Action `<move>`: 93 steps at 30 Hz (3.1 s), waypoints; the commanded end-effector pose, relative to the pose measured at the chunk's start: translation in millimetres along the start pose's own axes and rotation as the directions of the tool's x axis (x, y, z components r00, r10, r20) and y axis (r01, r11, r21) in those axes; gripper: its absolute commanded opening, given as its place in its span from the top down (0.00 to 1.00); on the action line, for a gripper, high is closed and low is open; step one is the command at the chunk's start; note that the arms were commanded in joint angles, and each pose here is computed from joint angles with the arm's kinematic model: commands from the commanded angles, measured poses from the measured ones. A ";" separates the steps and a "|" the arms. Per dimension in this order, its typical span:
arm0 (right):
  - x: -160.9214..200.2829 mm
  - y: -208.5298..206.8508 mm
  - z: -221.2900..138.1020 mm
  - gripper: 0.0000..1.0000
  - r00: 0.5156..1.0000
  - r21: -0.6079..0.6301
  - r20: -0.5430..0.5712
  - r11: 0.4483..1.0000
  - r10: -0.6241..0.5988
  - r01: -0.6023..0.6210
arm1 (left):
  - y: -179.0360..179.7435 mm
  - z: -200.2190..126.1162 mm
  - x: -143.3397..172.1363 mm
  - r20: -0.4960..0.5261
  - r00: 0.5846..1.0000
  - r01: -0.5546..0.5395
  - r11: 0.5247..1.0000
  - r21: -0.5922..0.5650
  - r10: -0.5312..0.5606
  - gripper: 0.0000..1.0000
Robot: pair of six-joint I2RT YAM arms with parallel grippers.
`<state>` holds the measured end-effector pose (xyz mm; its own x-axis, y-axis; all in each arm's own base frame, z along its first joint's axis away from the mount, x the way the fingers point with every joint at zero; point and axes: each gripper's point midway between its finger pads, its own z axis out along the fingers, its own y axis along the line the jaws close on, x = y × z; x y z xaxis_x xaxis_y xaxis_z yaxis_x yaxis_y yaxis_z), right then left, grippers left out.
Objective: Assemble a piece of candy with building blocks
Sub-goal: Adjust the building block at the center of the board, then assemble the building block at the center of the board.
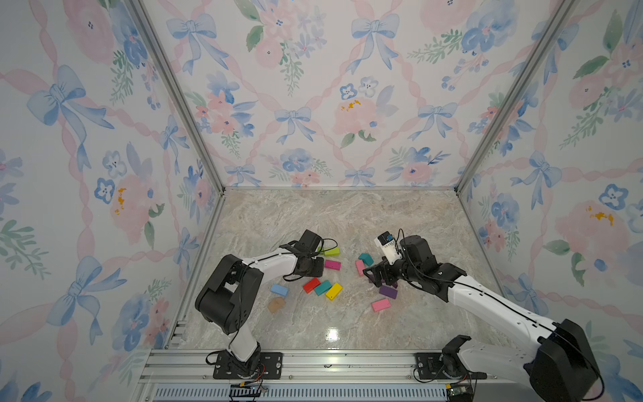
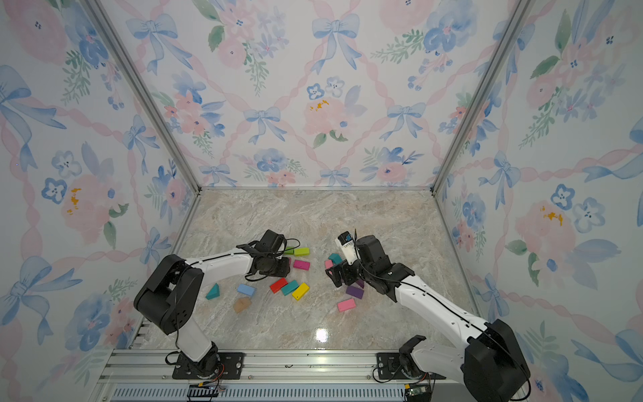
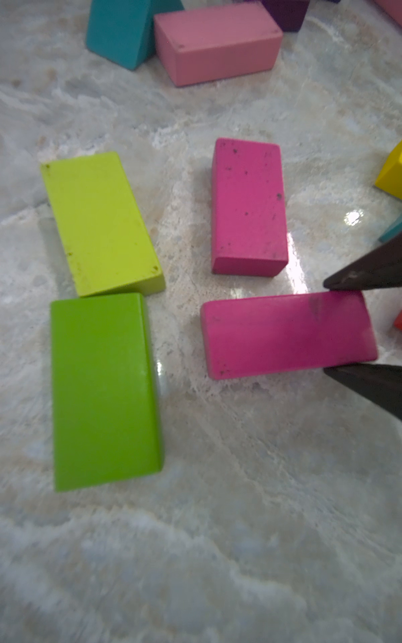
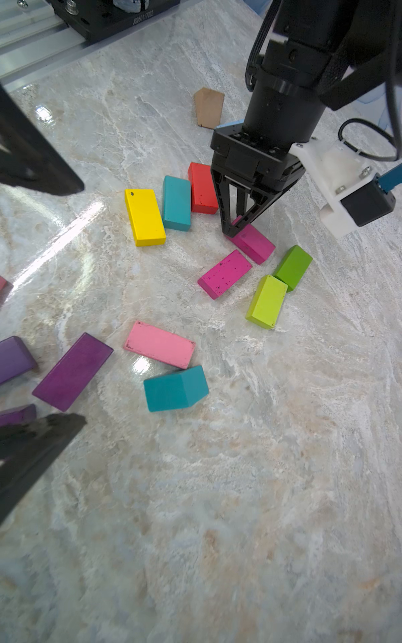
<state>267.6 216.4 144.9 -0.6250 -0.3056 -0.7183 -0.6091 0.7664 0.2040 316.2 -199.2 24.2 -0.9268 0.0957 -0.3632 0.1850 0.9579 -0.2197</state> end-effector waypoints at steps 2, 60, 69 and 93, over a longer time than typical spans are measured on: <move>7.3 -4.5 0.6 0.02 1.000 0.012 -0.028 1.000 -0.003 0.004 | -4.3 1.6 12.8 -0.030 1.000 0.008 1.000 0.011 -0.008 0.64; 21.2 -15.9 -4.0 0.03 0.997 0.081 -0.066 0.996 -0.029 0.034 | 45.2 3.8 -13.5 0.000 1.000 0.003 0.985 -0.170 -0.003 0.62; 15.8 16.6 5.7 0.03 0.984 0.057 -0.121 0.988 -0.133 0.141 | 45.5 -32.7 -6.2 0.075 0.997 0.042 0.991 -0.126 -0.032 0.41; 37.9 66.6 141.7 0.13 0.919 -0.024 -0.391 0.999 -0.052 0.046 | 76.0 -57.6 -20.8 0.181 0.977 0.126 0.988 -0.085 -0.109 0.33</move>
<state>275.1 325.9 38.0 -0.7188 -0.5516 -0.4232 -0.6570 0.7379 0.1541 330.7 -111.6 60.7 -0.8777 -0.0555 -0.4760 0.0251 0.9866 -0.1613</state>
